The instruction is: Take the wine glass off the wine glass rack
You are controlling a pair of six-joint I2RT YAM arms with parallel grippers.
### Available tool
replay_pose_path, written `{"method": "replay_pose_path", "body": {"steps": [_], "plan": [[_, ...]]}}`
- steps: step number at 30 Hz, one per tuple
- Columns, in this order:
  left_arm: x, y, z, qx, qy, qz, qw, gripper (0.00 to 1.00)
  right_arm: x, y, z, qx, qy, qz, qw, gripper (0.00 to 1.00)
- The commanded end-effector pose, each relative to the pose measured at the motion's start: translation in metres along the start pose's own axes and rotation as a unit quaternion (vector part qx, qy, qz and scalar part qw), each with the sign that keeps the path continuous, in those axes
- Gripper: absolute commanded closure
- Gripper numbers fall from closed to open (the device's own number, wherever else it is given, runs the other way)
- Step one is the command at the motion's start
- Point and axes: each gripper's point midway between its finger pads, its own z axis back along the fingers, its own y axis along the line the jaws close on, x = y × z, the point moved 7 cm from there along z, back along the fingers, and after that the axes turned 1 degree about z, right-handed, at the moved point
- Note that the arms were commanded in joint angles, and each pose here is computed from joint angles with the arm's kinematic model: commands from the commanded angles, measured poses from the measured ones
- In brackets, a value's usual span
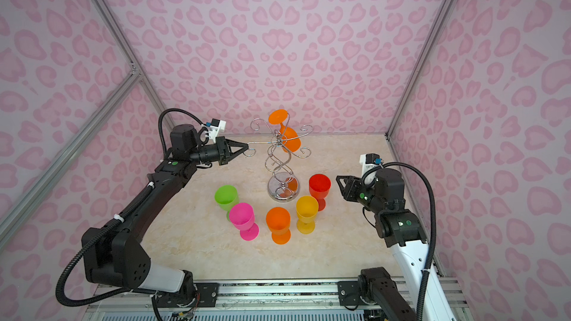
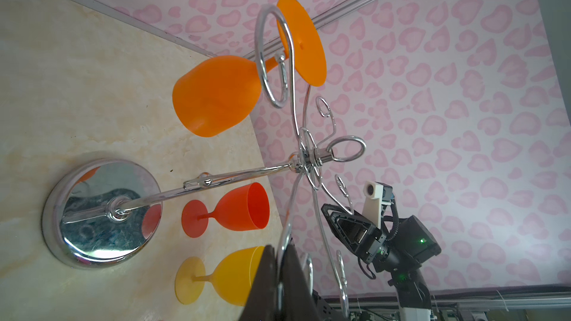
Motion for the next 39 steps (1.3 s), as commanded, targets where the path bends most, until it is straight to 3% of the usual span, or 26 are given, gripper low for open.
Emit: {"method": "replay_pose_path", "body": {"steps": [1,12,25,39], "plan": [[0.009,-0.008,0.001,-0.010,-0.021,-0.026,0.999,0.98,-0.001,-0.003,-0.002,-0.006,-0.003,0.003,1.000,0.65],[0.012,-0.032,0.012,-0.022,-0.046,-0.018,0.999,0.98,0.000,-0.002,-0.002,-0.004,-0.004,0.002,1.000,0.65],[0.012,-0.033,0.013,-0.042,-0.061,0.029,0.997,0.98,0.001,-0.002,-0.004,-0.001,-0.003,0.002,1.000,0.65],[0.000,-0.047,0.019,-0.056,-0.067,0.018,0.996,0.98,0.000,-0.004,-0.009,0.003,0.000,-0.003,1.000,0.65]]}}
